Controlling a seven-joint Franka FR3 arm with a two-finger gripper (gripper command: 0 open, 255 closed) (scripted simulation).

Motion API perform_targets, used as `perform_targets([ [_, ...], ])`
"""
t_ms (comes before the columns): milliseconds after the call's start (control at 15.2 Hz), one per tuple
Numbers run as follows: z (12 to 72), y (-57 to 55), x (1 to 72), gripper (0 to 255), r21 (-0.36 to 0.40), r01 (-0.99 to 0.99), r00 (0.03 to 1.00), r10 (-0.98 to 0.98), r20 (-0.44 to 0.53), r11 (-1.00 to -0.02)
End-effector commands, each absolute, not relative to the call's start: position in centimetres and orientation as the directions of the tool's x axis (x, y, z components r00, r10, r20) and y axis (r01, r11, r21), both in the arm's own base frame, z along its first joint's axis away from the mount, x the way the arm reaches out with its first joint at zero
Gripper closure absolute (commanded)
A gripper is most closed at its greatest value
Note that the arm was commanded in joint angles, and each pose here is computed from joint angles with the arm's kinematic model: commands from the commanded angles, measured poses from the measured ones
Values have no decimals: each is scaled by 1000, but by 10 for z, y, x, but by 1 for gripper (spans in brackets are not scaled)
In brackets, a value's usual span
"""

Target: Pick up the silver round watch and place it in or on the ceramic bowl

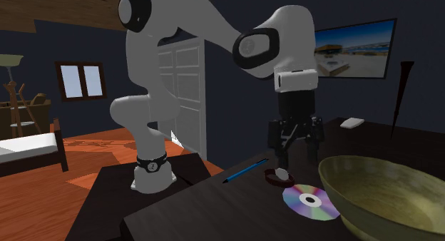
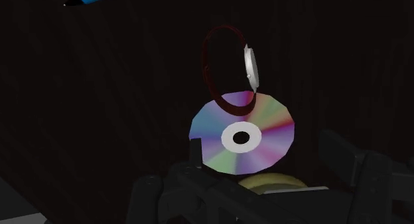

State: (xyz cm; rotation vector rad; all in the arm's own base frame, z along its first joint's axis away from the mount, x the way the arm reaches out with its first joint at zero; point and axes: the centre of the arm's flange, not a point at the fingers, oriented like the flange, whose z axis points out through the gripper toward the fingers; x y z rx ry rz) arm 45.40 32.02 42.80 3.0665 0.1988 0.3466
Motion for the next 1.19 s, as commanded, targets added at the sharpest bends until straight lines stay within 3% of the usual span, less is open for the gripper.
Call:
perform_targets([
  [0, 417, 322, 455, 0, 63, 122, 967, 133, 220, -991],
  [660, 404, 322, 458, 0, 63, 122, 967, 133, 219, -991],
  [726, 404, 322, 458, 255, 63, 122, 967, 133, 219, -991],
  [1122, 404, 322, 458, 255, 63, 122, 967, 133, 219, -991],
])
